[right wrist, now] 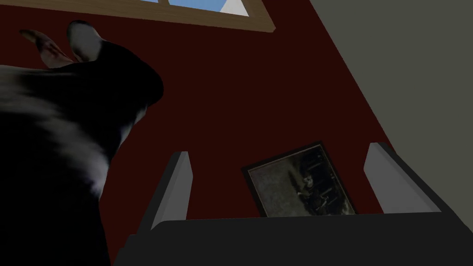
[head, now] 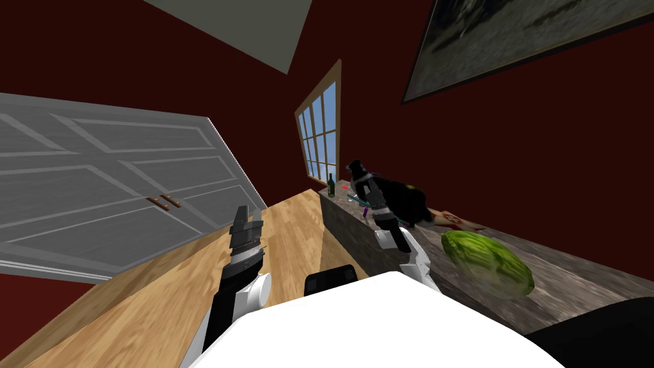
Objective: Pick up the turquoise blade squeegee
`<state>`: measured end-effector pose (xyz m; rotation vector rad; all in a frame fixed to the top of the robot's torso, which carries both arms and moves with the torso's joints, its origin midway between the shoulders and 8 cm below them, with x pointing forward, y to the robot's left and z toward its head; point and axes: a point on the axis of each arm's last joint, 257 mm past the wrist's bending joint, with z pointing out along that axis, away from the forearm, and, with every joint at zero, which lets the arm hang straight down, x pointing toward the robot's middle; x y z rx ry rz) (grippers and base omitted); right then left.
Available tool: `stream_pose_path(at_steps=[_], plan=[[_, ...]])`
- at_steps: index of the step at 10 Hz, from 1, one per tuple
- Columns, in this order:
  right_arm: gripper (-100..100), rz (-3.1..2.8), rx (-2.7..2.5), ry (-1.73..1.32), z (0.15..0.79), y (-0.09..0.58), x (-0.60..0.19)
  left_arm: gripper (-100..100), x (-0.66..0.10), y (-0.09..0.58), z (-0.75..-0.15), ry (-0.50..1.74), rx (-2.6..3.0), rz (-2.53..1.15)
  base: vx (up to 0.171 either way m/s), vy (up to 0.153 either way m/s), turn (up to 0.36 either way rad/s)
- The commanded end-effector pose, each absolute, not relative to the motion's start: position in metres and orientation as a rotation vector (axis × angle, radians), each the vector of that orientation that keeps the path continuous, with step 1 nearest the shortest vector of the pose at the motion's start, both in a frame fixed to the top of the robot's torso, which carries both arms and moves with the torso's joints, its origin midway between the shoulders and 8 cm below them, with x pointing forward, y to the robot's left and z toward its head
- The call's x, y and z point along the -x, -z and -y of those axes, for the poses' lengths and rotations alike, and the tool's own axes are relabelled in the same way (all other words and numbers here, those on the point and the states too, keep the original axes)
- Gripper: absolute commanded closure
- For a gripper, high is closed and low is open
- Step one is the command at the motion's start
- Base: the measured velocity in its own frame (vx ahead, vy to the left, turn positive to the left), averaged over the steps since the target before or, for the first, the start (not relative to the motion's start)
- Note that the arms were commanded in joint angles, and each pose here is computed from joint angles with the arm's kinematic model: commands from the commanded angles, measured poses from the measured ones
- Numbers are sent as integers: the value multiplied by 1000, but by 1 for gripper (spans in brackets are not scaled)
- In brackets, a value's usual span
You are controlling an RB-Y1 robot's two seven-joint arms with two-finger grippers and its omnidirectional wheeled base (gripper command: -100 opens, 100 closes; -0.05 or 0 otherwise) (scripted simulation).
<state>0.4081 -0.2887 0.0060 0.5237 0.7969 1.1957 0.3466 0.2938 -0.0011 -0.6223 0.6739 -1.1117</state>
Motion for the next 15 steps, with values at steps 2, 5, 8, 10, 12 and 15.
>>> stream_pose_path(at_steps=[2, 5, 8, 10, 12, 15], plan=[[-100, -862, -457, -1095, 289, 5, -428, 0, -347, 1, -294, 1112, 622, -674, 12, 38, -9], [-100, -918, -412, -1013, 291, 19, -447, 0, -347, 1, -294, 1112, 622, -674, -1, 19, -5], [-100, -979, -366, -926, 293, 35, -466, 0, -347, 1, -294, 1112, 622, -674, -1, 8, -7], [-100, -1014, -345, -880, 295, 45, -476, 0, -347, 1, -294, 1112, 622, -674, -3, -2, -4], [-100, -1084, -300, -786, 299, 65, -495, 0, -347, 1, -294, 1112, 622, -674, -15, -15, -15], [-100, -1134, -288, -735, 303, 84, -506, 0, -347, 1, -294, 1112, 622, -674, -14, -16, -7]])
